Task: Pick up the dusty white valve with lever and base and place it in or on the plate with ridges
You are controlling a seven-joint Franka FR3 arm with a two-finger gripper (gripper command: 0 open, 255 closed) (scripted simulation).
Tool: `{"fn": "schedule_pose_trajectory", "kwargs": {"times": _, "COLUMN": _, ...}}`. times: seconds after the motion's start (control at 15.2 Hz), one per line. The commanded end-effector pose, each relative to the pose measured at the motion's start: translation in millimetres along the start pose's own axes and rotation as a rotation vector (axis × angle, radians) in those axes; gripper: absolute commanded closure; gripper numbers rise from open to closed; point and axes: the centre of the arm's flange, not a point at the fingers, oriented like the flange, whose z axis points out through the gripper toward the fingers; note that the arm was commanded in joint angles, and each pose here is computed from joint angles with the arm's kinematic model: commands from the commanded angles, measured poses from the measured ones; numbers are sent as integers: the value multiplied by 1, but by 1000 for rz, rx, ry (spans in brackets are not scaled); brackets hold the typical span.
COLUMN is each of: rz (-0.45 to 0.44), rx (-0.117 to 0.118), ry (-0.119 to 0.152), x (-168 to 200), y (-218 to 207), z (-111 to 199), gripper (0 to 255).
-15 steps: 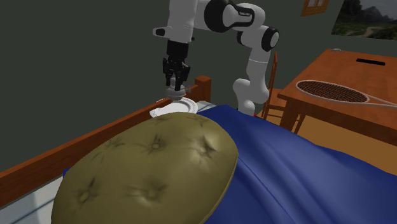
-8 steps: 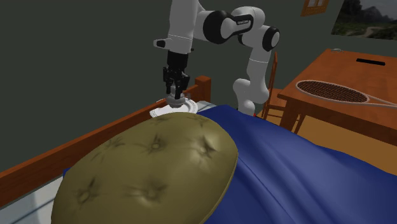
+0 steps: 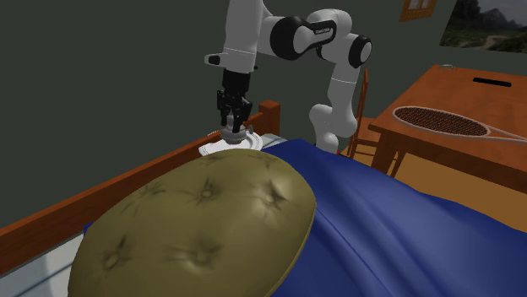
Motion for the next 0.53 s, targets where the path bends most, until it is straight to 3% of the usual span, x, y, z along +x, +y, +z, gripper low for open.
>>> {"fn": "schedule_pose_trajectory", "kwargs": {"times": 0.0, "rz": 0, "rx": 0, "ry": 0, "x": 0, "y": 0, "z": 0, "gripper": 0}}
{"fn": "schedule_pose_trajectory", "kwargs": {"times": 0.33, "rz": 0, "rx": 0, "ry": 0, "x": 0, "y": 0, "z": 0, "gripper": 0}}
{"fn": "schedule_pose_trajectory", "kwargs": {"times": 0.46, "rz": 0, "rx": 0, "ry": 0, "x": 0, "y": 0, "z": -27, "gripper": 0}}
